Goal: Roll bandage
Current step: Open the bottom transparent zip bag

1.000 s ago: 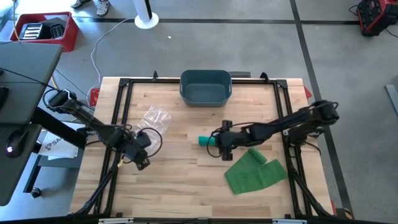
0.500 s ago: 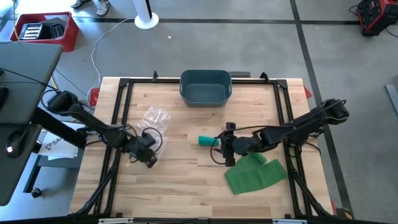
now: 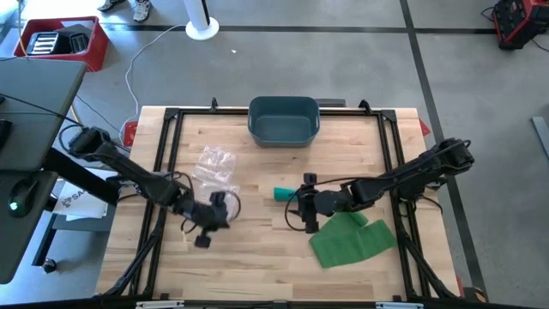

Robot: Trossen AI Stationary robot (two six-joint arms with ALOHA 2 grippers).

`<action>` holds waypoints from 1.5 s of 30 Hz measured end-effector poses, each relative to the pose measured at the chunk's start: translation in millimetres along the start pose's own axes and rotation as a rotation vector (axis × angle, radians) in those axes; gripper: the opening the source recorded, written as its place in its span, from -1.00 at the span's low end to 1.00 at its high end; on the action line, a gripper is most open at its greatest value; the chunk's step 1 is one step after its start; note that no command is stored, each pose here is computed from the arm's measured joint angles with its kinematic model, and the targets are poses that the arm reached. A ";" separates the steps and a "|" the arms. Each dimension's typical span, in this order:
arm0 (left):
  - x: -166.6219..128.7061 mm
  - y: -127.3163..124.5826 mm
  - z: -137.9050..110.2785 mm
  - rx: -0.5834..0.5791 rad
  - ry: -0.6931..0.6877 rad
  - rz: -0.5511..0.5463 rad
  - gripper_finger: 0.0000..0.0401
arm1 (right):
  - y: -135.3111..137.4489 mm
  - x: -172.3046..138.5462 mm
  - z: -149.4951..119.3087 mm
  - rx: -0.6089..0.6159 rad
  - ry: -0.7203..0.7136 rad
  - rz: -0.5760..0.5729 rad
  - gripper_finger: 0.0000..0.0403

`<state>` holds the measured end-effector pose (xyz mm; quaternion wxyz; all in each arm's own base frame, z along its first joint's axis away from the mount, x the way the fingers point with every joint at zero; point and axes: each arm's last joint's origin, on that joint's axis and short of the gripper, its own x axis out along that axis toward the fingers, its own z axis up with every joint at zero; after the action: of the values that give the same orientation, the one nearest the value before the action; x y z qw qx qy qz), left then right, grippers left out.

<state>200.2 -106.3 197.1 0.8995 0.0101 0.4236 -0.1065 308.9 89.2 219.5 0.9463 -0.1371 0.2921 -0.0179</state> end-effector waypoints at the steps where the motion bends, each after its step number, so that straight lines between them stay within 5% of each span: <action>1: 2.2 -3.7 0.3 0.023 0.011 -0.008 -0.90 | -0.4 0.0 0.3 0.002 -0.003 -0.010 0.07; 9: 35.7 -17.3 -8.4 0.282 0.176 -0.029 -0.31 | -11.2 3.3 0.4 0.052 -0.004 -0.042 0.07; 14: 47.1 -16.0 -17.4 0.345 0.351 0.129 0.00 | -14.5 4.3 0.0 0.079 -0.001 -0.051 0.07; 18: 54.6 -16.9 -24.7 0.391 0.409 0.205 0.05 | -14.5 4.3 0.0 0.084 -0.002 -0.051 0.07; 23: 65.1 -16.1 -30.3 0.369 0.459 0.235 -0.13 | -14.5 4.3 0.0 0.102 -0.002 -0.049 0.07; 31: 67.5 -21.9 -19.5 0.318 0.410 0.303 -0.93 | -10.6 3.2 1.6 0.094 -0.017 -0.010 0.07; 38: 30.0 -27.3 35.0 0.257 0.077 0.468 -0.99 | 8.9 -5.3 15.3 -0.008 -0.152 0.026 0.07; 45: -21.7 -29.8 73.2 0.171 -0.306 0.390 -1.00 | 17.6 -2.3 31.8 -0.030 -0.366 0.108 0.07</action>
<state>236.4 -139.3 262.7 0.9525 0.1515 0.2622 0.0333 323.9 114.2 241.2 0.9811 -0.1363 0.1222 0.0623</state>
